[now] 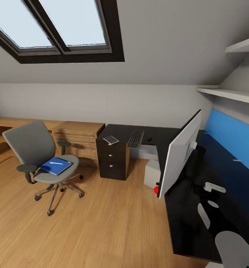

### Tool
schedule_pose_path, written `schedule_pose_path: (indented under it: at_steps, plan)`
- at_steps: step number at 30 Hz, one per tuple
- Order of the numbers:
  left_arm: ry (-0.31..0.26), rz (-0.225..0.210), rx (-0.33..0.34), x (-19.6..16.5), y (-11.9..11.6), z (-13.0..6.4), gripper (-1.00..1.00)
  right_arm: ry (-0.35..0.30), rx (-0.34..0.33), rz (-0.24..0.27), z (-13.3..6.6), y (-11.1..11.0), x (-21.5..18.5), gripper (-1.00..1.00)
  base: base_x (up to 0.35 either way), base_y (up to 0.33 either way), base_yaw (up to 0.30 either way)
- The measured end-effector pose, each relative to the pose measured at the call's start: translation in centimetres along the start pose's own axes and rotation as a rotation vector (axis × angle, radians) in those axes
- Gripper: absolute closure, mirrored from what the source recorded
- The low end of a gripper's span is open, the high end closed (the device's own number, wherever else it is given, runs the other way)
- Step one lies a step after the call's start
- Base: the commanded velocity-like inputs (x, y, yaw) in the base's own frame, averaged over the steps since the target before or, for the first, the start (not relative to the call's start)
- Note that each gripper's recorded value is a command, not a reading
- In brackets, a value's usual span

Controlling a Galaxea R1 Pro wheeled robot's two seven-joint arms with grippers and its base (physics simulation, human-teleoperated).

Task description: In the bedroom, organize the workspace by keeping the computer under the desk, ensuring the monitor is on the desk, placing the keyboard on the desk next to the monitor, placing the mouse on the desk next to the keyboard, moving the folder from the swivel chair onto the desk next to the mouse, stacking the notebook on top of the folder with the pen on top of the notebook, and positioning the swivel chair next to the desk.

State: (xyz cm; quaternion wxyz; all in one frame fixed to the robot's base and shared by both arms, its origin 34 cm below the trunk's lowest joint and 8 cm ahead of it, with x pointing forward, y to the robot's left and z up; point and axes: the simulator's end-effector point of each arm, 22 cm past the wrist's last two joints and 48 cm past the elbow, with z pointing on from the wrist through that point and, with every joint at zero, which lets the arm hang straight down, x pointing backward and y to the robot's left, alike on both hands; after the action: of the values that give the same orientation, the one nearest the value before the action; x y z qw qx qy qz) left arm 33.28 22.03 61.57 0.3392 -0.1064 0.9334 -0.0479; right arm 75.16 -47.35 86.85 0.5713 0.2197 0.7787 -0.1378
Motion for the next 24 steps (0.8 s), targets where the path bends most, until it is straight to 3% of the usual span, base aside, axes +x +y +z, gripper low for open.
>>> schedule_pose_path:
  at_steps: [14,24]
  plan:
    - [0.000,0.000,-0.003,-0.02,0.14,0.00,-1.00,-0.013,-0.001,0.005,-0.05,0.10,-0.17,-1.00,0.093,-0.001,0.252]
    - [0.000,0.001,-0.003,-0.02,0.13,0.02,-1.00,-0.014,-0.002,0.004,-0.01,0.12,-0.18,-1.00,0.065,0.000,0.042]
